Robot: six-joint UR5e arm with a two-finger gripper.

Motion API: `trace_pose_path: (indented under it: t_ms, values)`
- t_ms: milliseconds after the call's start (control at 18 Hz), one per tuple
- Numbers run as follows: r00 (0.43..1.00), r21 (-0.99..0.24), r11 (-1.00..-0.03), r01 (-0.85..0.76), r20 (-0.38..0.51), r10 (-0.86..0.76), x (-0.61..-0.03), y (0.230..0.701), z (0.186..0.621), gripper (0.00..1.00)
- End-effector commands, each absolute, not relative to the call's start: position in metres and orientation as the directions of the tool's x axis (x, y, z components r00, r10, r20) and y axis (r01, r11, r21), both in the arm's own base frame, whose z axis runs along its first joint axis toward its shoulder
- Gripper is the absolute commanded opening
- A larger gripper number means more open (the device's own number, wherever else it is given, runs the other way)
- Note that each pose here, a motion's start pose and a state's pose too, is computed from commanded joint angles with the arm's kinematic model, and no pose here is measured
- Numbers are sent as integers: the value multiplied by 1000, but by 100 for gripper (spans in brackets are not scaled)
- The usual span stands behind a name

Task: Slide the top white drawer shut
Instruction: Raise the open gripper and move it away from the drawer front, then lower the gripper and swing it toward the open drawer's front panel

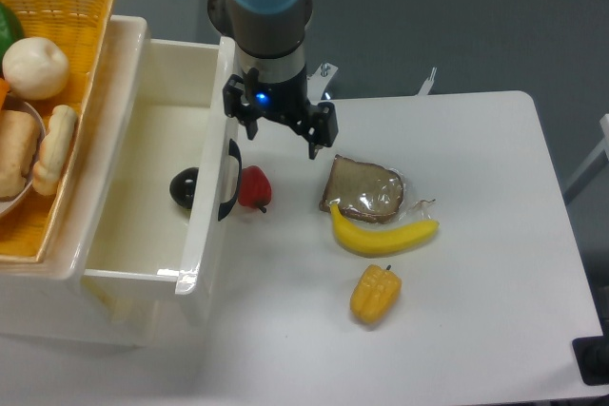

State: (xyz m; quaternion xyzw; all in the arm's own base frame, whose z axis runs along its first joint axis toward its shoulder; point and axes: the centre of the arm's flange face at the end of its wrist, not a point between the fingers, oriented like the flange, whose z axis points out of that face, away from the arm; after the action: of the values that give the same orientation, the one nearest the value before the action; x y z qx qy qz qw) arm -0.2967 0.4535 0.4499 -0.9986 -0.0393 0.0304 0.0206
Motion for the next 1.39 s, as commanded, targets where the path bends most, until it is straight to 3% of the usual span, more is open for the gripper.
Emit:
trace_pose_path:
  t_ms: [333, 1056, 1389]
  values:
    - [994, -52, -993, 104, -38, 106, -308, 447, 445, 100]
    - [982, 53, -981, 185, 35, 187, -347, 433, 379, 100]
    - [906, 119, -911, 395, 116, 408, -362, 453, 321, 100]
